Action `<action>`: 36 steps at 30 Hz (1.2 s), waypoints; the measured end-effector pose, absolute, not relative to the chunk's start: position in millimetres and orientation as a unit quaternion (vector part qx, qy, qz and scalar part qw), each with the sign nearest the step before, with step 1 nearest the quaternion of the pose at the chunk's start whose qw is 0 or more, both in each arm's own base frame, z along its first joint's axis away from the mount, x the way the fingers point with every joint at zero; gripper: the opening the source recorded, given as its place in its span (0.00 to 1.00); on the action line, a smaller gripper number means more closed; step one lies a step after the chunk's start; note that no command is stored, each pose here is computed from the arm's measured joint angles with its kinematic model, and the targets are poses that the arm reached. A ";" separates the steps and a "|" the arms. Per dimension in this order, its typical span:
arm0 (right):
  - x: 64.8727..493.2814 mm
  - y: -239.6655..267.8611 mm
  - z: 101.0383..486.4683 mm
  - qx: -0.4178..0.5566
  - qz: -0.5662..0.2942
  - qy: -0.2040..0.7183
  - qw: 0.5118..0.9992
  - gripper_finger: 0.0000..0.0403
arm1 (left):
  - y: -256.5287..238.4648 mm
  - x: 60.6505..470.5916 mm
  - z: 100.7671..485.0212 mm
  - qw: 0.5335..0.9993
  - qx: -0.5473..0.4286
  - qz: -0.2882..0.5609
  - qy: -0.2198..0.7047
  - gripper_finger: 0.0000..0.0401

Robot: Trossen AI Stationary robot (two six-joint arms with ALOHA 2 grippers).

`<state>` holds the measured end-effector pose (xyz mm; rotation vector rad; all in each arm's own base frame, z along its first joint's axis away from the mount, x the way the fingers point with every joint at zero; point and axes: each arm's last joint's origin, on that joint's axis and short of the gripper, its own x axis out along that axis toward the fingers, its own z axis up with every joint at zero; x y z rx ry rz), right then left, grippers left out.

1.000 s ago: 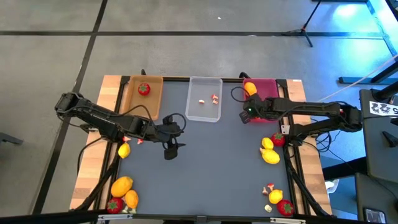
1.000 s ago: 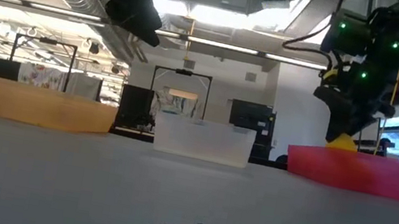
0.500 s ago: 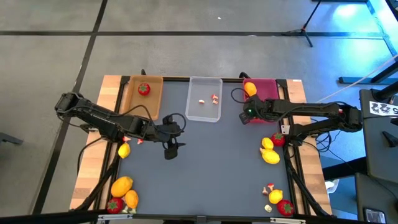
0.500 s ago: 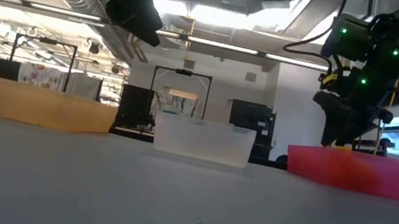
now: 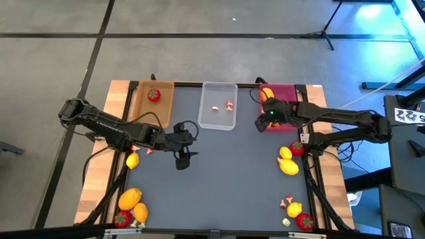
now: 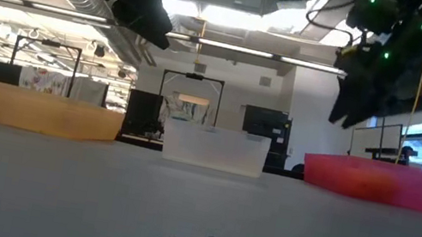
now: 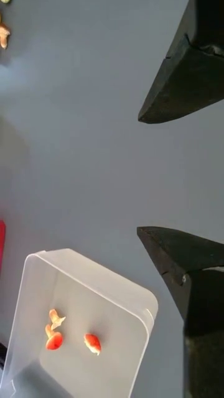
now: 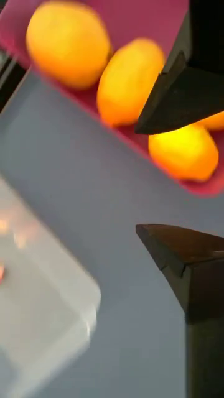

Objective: Sort produce into baskets
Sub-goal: Put the lemon into the pink bin

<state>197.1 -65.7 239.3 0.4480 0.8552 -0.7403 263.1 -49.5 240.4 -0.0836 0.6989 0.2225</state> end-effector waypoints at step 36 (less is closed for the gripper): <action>177.9 20.2 241.3 0.241 -0.298 0.530 0.756 0.63 | -49.2 263.1 240.5 0.933 -0.039 0.112 0.340 0.69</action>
